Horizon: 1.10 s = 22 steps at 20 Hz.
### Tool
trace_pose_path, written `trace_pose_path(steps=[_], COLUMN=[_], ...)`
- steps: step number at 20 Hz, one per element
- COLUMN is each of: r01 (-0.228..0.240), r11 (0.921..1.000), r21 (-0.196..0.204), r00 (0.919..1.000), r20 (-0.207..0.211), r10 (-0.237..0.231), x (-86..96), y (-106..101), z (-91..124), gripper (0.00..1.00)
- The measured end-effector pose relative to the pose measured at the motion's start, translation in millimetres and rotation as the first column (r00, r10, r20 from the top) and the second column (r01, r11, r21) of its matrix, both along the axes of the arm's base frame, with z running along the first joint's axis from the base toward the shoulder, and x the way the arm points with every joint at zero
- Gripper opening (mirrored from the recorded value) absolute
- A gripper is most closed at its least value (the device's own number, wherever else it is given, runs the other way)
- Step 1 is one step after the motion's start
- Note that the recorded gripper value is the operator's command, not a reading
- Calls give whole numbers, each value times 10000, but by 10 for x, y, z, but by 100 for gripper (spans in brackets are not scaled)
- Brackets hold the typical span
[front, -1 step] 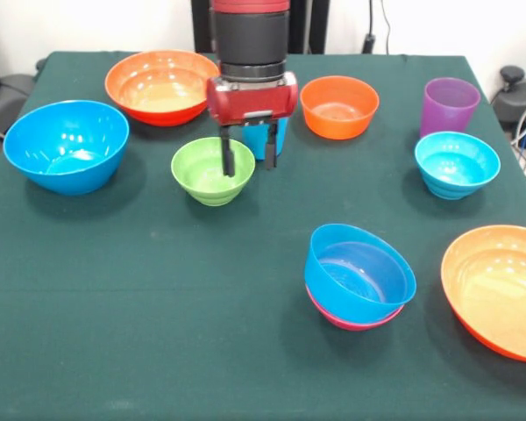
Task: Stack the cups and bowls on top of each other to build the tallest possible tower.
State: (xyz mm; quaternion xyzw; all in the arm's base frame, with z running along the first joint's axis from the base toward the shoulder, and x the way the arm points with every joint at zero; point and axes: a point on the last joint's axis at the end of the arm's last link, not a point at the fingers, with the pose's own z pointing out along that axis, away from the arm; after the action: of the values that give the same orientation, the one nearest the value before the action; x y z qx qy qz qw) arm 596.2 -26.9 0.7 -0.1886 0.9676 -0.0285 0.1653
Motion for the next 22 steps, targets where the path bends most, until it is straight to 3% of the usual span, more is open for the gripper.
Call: trace_pose_path(steps=[2, 6, 14, 22], r01=[-372, -501, -260, -18], r11=[9988, 9976, 9970, 9980], r21=[-316, -478, -728, -628], r00=[9993, 9987, 9996, 9998], r20=[38, 65, 61, 221], r10=[373, 505, 265, 32], x=[-9, -9, -76, -63], y=[116, 158, -56, -203], z=[54, 93, 87, 27], gripper=[100, 100, 100, 100])
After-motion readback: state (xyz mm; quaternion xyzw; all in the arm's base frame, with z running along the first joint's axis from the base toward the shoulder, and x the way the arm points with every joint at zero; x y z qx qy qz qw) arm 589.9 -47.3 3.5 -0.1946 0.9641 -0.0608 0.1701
